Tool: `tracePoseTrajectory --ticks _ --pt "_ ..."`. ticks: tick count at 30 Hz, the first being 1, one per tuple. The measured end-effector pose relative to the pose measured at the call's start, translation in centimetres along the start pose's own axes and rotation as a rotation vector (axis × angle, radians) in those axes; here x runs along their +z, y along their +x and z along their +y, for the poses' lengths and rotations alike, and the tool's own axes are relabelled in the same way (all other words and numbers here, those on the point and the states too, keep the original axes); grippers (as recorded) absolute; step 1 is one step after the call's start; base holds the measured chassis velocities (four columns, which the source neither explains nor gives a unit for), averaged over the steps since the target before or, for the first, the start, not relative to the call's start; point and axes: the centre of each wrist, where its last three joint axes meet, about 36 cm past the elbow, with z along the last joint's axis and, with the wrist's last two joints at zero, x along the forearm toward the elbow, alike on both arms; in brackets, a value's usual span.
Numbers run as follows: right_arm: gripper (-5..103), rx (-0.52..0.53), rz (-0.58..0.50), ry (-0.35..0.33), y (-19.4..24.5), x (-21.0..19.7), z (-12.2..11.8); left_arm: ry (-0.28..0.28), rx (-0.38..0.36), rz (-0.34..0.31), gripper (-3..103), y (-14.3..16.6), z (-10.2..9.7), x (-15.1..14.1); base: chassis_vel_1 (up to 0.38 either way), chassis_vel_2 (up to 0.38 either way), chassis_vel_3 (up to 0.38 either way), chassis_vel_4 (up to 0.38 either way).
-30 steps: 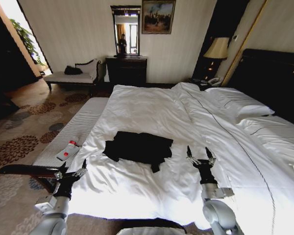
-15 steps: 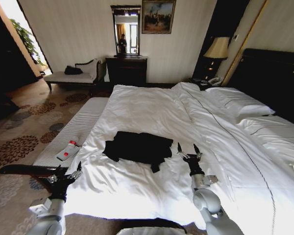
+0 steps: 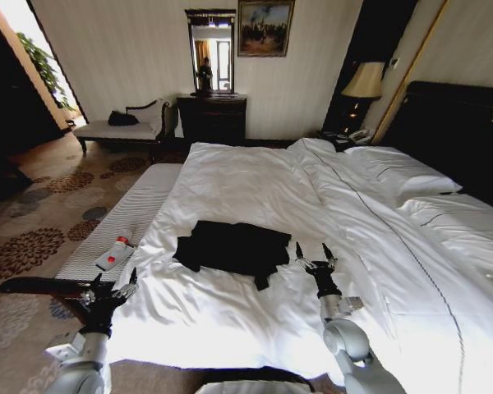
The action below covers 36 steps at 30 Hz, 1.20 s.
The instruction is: Fold the clothes on the bed.
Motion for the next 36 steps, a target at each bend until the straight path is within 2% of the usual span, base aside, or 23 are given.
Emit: tracePoseTrajectory --ticks 5,9,11,12,13,14,16,17,18,19,20,24,27,28,32,36 --pt "100 0.009 -0.016 -0.017 -0.2 -0.7 0.4 0.001 -0.001 -0.009 100 0.0 0.1 -0.1 0.001 0.020 -0.003 -0.008" --pt "100 0.014 0.011 -0.031 -0.7 -2.3 1.0 -0.003 -0.015 -0.024 100 -0.4 0.9 -0.4 0.000 0.000 0.000 0.000" --pt "100 0.002 0.086 -0.015 -1.5 -4.1 1.3 -0.024 -0.036 -0.032 100 -0.8 2.0 -0.5 0.000 0.000 0.000 0.000" --pt "100 0.000 0.170 -0.022 -2.0 -5.6 1.8 -0.037 -0.051 -0.035 100 -1.1 2.8 -0.5 0.000 0.000 0.000 0.000" --pt "100 0.000 0.170 -0.022 -2.0 -5.6 1.8 -0.037 -0.051 -0.035 100 -1.1 2.8 -0.5 0.000 0.000 0.000 0.000" --pt "100 0.005 0.238 -0.037 -2.3 -6.5 2.2 -0.043 -0.059 -0.037 100 -1.2 3.2 -0.5 0.000 0.000 0.000 0.000" --pt "100 0.026 0.481 -0.135 -3.3 -9.2 3.8 -0.053 -0.077 -0.037 100 -1.3 4.1 -0.5 0.000 0.000 0.000 0.000" --pt "100 0.026 0.481 -0.135 -3.3 -9.2 3.8 -0.053 -0.077 -0.037 100 -1.3 4.1 -0.5 0.000 0.000 0.000 0.000" --pt "100 0.029 0.591 -0.177 -4.2 -10.3 4.4 -0.057 -0.082 -0.038 100 -1.3 4.3 -0.5 0.000 0.000 0.000 0.000" --pt "100 0.025 0.623 -0.190 -4.6 -10.6 4.6 -0.059 -0.082 -0.038 100 -1.3 4.3 -0.5 0.000 0.000 0.000 0.000" --pt "100 0.000 0.711 -0.215 -6.1 -11.6 5.2 -0.061 -0.084 -0.038 100 -1.3 4.3 -0.5 0.000 0.000 0.000 0.000" --pt "100 -0.017 0.797 -0.210 -9.1 -11.1 5.7 -0.060 -0.086 -0.034 100 -1.1 4.2 -0.3 0.000 0.000 0.000 0.000" --pt "100 -0.008 0.905 -0.199 -11.7 -10.0 6.3 -0.056 -0.091 -0.026 100 -1.1 4.0 0.1 0.000 0.000 0.000 0.000" --pt "100 -0.008 0.905 -0.199 -11.7 -10.0 6.3 -0.056 -0.091 -0.026 100 -1.1 4.0 0.1 0.000 0.000 0.000 0.000" --pt "100 0.050 1.016 -0.145 -15.3 -7.4 6.8 -0.057 -0.094 -0.015 100 -1.2 3.9 0.6 0.000 0.000 0.000 0.000" --pt "100 0.068 1.026 -0.138 -17.2 -6.8 7.0 -0.054 -0.091 -0.013 100 -1.3 3.8 0.7 0.000 0.000 0.000 0.000"
